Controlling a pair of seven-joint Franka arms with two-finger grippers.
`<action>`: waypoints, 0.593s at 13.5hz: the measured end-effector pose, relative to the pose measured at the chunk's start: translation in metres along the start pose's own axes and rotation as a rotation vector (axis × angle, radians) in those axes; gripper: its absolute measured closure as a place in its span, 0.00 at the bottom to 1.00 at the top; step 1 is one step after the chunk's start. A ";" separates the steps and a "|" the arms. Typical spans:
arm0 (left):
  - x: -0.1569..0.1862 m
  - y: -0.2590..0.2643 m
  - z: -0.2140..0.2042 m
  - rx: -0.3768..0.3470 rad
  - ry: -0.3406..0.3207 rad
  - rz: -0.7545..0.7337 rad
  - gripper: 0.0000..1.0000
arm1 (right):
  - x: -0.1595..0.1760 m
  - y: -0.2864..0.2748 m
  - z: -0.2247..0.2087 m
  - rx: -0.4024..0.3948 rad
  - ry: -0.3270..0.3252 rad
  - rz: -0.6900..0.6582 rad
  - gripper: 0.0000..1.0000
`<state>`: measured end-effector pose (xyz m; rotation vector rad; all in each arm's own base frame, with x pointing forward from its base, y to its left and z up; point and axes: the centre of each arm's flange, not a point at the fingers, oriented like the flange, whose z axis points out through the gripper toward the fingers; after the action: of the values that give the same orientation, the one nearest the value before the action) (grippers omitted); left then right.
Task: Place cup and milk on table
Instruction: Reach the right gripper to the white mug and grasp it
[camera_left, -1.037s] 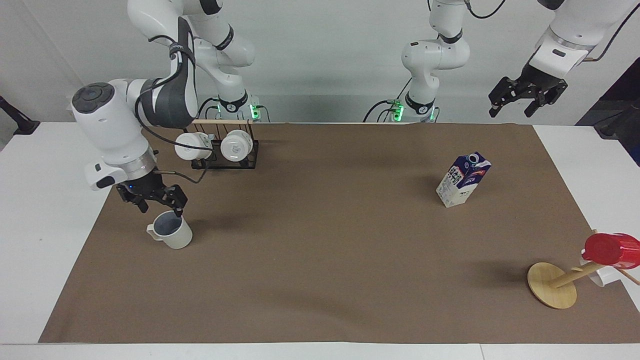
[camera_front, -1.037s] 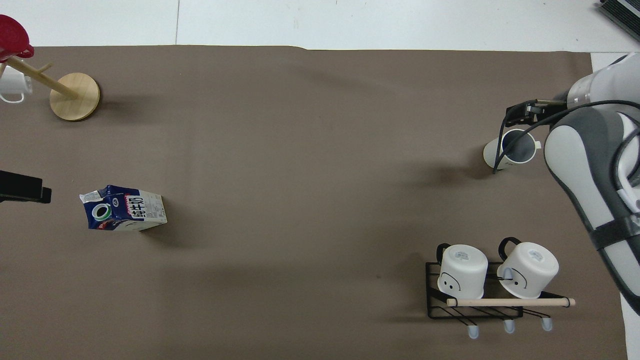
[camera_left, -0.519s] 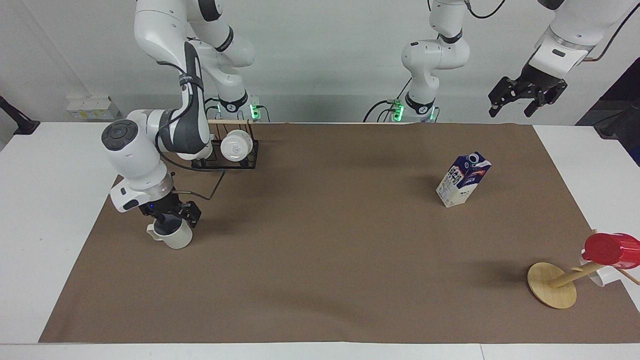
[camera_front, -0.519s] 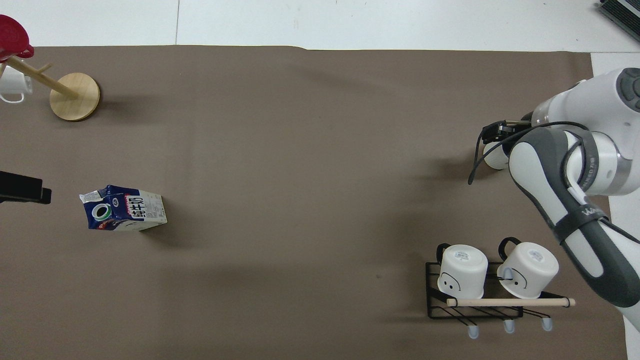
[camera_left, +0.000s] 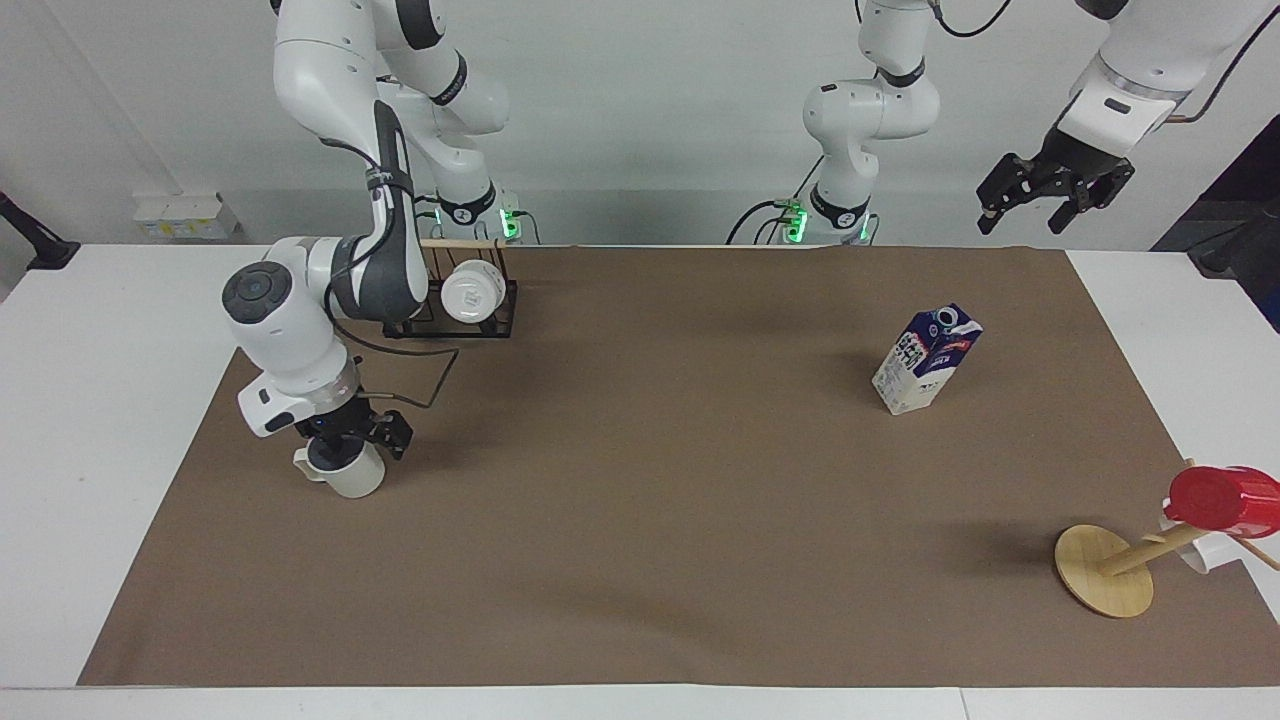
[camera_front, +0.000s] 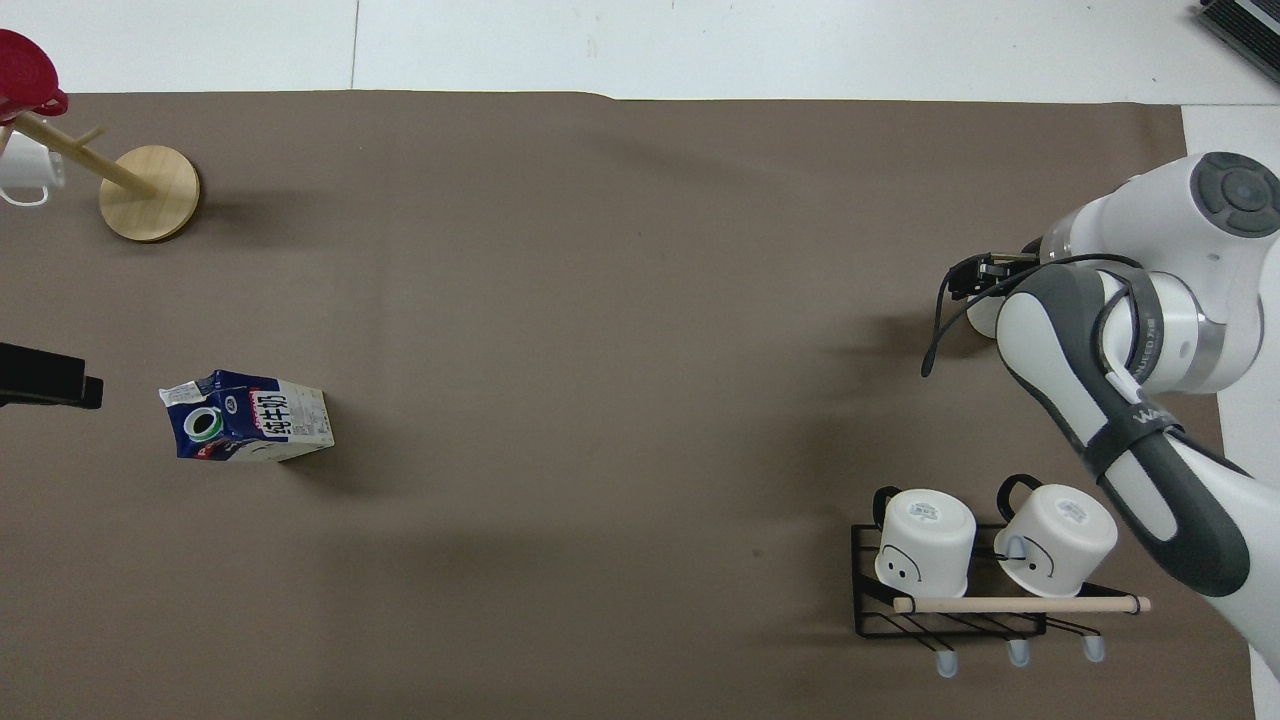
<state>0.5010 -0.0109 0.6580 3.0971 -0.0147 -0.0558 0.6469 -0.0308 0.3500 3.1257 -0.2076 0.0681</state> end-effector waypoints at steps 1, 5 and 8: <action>0.000 0.000 0.000 0.000 0.000 0.000 0.00 | 0.001 -0.001 0.002 0.001 0.008 -0.001 0.17; 0.000 0.000 0.000 0.000 0.000 0.000 0.00 | 0.001 -0.003 0.003 0.001 0.008 -0.004 0.65; 0.000 0.000 0.000 0.000 0.000 0.000 0.00 | 0.002 -0.002 0.002 0.001 0.010 -0.003 0.96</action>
<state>0.5010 -0.0108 0.6581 3.0971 -0.0145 -0.0558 0.6487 -0.0290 0.3481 3.1256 -0.2025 0.0836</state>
